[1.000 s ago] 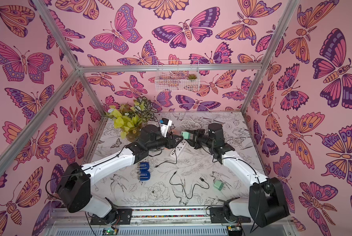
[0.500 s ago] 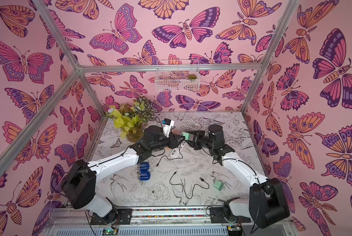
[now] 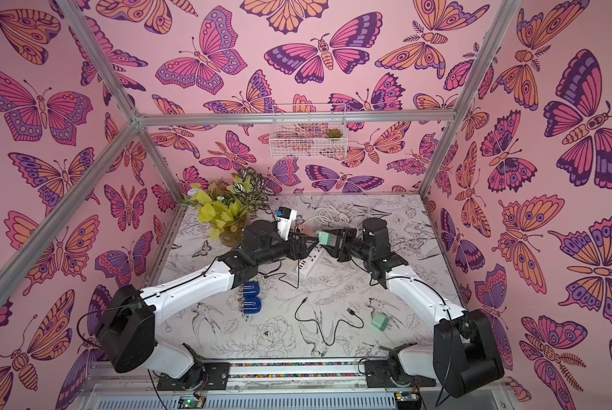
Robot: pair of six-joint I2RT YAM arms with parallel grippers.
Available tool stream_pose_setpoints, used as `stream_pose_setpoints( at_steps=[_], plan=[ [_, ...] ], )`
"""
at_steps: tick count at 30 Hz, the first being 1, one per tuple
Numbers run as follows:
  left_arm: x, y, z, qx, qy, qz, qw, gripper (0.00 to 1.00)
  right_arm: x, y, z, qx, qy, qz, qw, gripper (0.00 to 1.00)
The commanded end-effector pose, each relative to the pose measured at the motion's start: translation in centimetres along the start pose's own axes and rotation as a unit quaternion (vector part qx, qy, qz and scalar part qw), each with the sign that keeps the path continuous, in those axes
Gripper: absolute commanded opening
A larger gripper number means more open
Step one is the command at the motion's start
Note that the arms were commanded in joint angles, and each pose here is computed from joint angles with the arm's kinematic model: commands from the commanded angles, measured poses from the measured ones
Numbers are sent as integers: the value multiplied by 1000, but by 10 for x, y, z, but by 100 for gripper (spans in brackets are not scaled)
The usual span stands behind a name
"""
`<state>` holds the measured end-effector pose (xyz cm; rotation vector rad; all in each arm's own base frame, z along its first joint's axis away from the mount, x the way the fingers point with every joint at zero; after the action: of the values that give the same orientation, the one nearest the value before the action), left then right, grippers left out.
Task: Charge the electric shaver
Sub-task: Insert the plug into the socket.
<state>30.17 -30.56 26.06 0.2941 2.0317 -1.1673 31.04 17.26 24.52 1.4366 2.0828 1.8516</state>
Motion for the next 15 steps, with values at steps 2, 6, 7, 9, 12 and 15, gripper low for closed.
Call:
stream_pose_setpoints(
  at_steps=[2,6,7,9,12,15],
  plan=[
    [2,0,13,24,23,4,999,66,11,9,-4,-16,18,-7,1000,0],
    [0,0,21,31,21,-5,999,49,12,9,-6,-20,18,-3,1000,0],
    [-1,0,23,31,21,-7,999,46,12,8,-6,-21,18,-1,1000,0],
    [-3,0,26,33,18,-12,999,40,12,7,-7,-23,19,3,1000,0],
    [-4,-2,27,41,13,-17,999,33,11,6,-6,-25,19,5,999,0],
    [-3,-3,28,47,17,-18,999,24,11,6,-6,-28,19,8,999,0]
  ],
)
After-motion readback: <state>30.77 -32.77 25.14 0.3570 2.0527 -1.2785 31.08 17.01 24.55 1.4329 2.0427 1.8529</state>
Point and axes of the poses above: each gripper's point midway between its finger pads, its own z axis out along the fingers, its own y axis along the line the jaws close on, x = y × z, the point moved 6 cm from there along -z, back along the fingers, and after that the axes turned 8 degrees about -z, right-handed, at the moved point
